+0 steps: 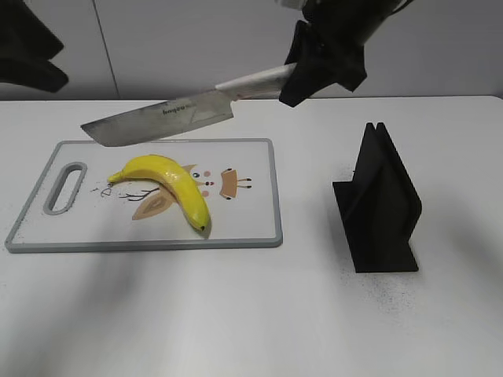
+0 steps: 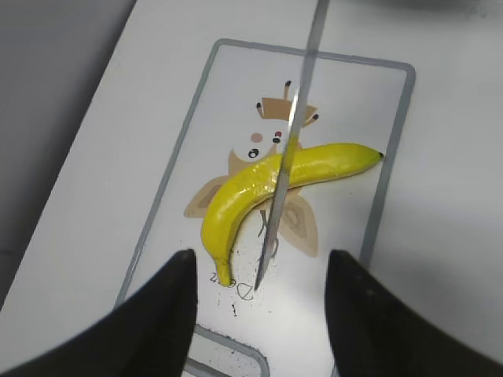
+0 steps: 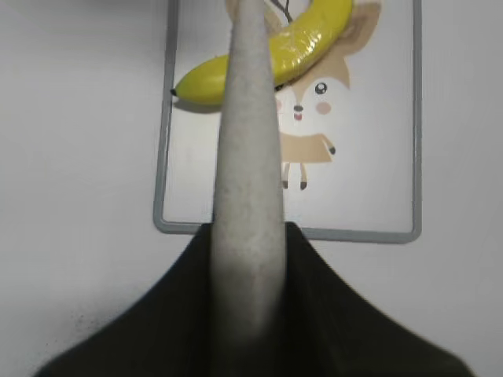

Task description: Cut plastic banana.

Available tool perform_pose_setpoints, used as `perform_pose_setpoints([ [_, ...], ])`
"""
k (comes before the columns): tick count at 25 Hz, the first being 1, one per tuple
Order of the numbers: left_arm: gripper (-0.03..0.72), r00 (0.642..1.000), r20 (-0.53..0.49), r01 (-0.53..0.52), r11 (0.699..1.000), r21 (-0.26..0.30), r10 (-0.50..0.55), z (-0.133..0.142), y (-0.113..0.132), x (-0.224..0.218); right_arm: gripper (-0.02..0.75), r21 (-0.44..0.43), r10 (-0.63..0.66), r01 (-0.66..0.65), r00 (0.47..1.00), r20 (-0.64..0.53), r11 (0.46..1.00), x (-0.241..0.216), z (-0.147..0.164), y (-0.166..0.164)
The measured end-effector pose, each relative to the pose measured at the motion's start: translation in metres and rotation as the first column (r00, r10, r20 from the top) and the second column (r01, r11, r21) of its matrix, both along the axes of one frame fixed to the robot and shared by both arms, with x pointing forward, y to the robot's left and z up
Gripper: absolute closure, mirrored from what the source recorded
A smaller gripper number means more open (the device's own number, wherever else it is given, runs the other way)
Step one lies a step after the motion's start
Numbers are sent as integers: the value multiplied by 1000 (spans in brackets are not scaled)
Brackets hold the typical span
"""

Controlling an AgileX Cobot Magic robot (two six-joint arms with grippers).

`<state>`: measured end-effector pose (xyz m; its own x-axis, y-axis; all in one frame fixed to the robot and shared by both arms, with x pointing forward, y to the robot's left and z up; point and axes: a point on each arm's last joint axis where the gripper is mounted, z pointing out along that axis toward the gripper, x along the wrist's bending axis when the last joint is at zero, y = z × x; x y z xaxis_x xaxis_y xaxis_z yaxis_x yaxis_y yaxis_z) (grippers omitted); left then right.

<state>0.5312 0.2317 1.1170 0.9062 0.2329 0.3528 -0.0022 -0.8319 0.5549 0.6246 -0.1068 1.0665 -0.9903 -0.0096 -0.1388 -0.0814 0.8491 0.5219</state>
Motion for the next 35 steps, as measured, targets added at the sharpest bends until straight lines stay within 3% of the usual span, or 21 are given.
perform_pose_setpoints([
  [3,175,998,-40,51,998,46,-49,-15,-9,17,573,28,9,-9,1000,8,1000,10,-2,6],
  [9,175,995,-82,67,994,85,-60,-42,-11,37,573,46,34,-35,999,13,998,17,-7,11],
  [19,195,998,-54,43,994,105,-37,-57,-11,54,573,92,70,-72,997,25,993,16,-5,14],
  [32,637,996,-70,54,993,104,-47,-57,-12,52,573,121,49,-54,998,42,991,18,-4,16],
  [35,676,996,-71,59,992,108,-52,-58,-12,52,573,115,48,-53,998,49,992,19,-4,16],
])
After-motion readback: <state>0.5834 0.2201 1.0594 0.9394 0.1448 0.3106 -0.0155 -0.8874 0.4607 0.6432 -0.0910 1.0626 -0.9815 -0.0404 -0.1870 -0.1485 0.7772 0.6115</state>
